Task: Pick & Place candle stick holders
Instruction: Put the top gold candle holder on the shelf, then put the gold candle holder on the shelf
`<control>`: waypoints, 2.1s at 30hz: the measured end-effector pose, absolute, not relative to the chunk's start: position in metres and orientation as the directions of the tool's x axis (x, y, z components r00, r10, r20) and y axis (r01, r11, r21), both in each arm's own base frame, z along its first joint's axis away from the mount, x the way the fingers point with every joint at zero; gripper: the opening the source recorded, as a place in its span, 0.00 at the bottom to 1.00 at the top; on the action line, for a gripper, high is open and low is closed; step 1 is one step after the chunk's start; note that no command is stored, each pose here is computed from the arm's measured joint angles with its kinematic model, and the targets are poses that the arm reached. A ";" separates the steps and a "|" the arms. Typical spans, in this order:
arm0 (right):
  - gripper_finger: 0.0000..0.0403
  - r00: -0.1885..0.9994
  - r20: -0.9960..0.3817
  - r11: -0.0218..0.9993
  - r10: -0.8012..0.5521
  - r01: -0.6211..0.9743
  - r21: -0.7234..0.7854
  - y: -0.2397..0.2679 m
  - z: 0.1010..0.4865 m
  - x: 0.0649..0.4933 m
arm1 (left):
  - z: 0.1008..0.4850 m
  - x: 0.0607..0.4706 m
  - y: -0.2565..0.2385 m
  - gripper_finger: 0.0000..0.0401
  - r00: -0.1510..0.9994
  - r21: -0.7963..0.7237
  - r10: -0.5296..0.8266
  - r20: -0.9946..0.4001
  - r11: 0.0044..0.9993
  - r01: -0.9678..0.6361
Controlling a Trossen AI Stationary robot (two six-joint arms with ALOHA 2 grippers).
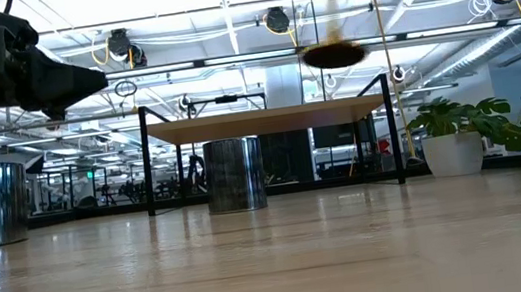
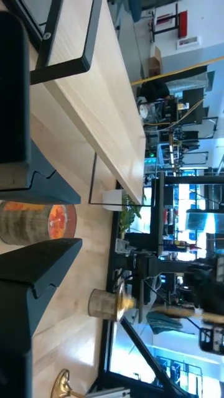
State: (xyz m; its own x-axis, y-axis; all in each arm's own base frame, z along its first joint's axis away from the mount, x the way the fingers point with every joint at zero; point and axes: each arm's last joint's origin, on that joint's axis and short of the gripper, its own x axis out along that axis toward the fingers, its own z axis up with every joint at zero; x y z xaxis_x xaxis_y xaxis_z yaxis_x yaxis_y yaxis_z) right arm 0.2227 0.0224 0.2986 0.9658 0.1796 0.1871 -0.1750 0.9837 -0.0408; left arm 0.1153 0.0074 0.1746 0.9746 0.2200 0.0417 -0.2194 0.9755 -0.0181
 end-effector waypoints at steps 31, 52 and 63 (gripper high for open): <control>0.04 0.699 0.084 0.704 -0.710 0.709 0.047 -0.208 0.318 0.216 | 0.170 0.115 0.008 0.26 0.971 -0.060 0.238 -0.007 0.969 -0.238; 0.25 0.694 0.030 0.695 -0.719 0.719 0.015 -0.211 0.313 0.213 | 0.168 0.115 0.008 0.26 0.971 -0.064 0.238 -0.025 0.969 -0.239; 0.47 0.752 -0.039 0.752 -0.658 0.653 -0.088 -0.177 0.332 0.197 | 0.168 0.115 0.007 0.26 0.979 -0.135 0.201 -0.025 0.970 -0.202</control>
